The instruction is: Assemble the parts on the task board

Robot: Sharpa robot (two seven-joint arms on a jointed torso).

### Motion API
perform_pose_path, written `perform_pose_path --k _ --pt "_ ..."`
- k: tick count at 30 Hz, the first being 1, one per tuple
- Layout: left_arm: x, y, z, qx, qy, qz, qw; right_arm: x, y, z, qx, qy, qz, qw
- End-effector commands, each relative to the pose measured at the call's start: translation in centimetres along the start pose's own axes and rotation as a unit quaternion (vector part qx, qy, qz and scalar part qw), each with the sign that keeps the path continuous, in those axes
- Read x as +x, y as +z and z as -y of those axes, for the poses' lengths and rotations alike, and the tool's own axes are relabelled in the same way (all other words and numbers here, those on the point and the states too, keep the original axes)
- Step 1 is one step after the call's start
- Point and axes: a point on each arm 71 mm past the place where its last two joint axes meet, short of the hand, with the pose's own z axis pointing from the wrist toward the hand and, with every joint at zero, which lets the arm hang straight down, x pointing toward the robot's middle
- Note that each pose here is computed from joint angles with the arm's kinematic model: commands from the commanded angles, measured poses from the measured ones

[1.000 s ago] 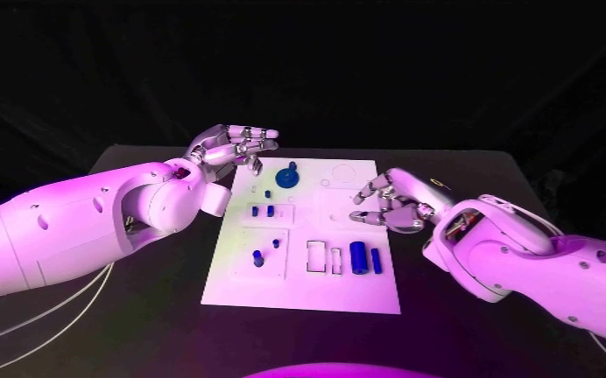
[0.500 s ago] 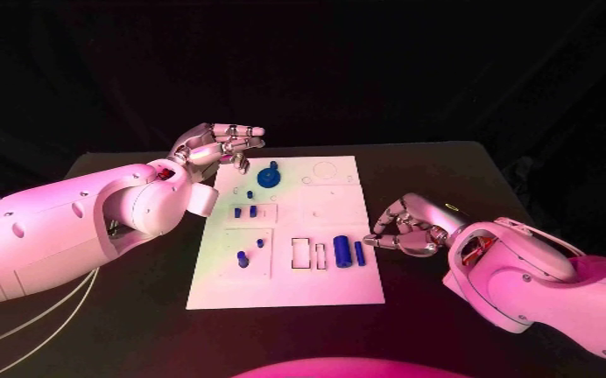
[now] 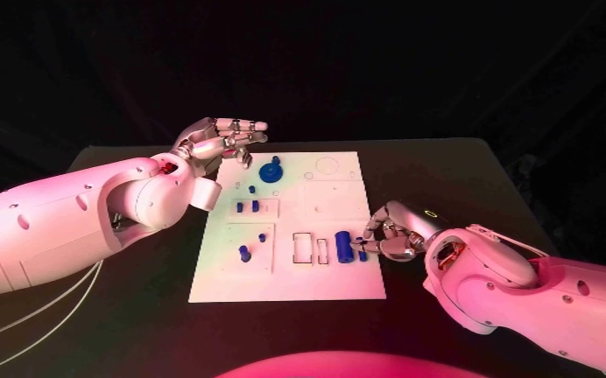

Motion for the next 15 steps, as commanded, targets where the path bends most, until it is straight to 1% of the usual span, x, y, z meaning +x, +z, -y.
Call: perform_pose_path --k 1,10,15 --pt "0.22 0.04 0.07 0.004 -0.005 -0.009 1.000 0.1 0.4 -0.1 0.004 -0.013 0.015 1.000" --pt "0.24 0.03 0.07 0.004 -0.005 -0.010 1.000 1.0 1.4 -0.9 -0.002 -0.015 0.012 1.000" --pt "0.27 0.03 0.06 0.003 -0.006 -0.010 1.000 1.6 1.8 -1.2 -0.003 -0.017 0.005 1.000"
